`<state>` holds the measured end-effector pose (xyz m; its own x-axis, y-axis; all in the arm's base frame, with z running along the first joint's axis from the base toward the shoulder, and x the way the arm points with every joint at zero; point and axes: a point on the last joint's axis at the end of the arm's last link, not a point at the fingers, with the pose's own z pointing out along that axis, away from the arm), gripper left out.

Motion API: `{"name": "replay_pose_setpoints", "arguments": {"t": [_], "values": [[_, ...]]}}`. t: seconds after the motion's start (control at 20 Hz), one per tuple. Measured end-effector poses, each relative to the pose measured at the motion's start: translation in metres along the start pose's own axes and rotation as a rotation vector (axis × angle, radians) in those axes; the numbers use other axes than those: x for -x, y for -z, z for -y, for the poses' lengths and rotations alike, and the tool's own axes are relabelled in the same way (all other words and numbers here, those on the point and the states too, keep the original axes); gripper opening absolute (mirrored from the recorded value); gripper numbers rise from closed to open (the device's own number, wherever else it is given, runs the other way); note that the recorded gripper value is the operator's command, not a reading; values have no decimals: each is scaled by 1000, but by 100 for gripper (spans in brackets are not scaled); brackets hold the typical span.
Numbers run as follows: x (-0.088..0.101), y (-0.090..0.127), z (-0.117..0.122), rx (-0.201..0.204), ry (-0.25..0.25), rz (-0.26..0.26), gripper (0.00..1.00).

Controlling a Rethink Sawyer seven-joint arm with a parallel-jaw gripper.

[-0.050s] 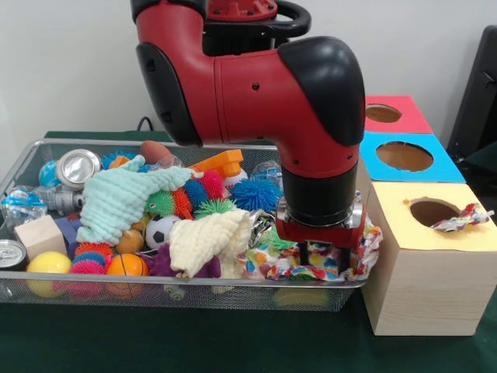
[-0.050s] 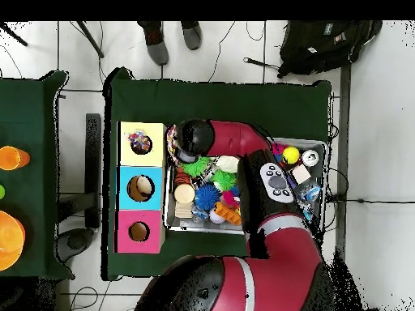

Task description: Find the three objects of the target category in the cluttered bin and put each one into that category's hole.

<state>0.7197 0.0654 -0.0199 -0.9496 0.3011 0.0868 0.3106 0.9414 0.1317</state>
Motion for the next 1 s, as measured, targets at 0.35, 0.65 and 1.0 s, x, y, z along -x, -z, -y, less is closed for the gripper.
{"name": "replay_pose_setpoints", "arguments": {"t": [0.35, 0.65, 1.0], "values": [[0, -2, -2, 6, 1, 4, 0], [0, -2, -5, 12, 3, 4, 0], [0, -1, -10, 18, 7, 5, 0]]}}
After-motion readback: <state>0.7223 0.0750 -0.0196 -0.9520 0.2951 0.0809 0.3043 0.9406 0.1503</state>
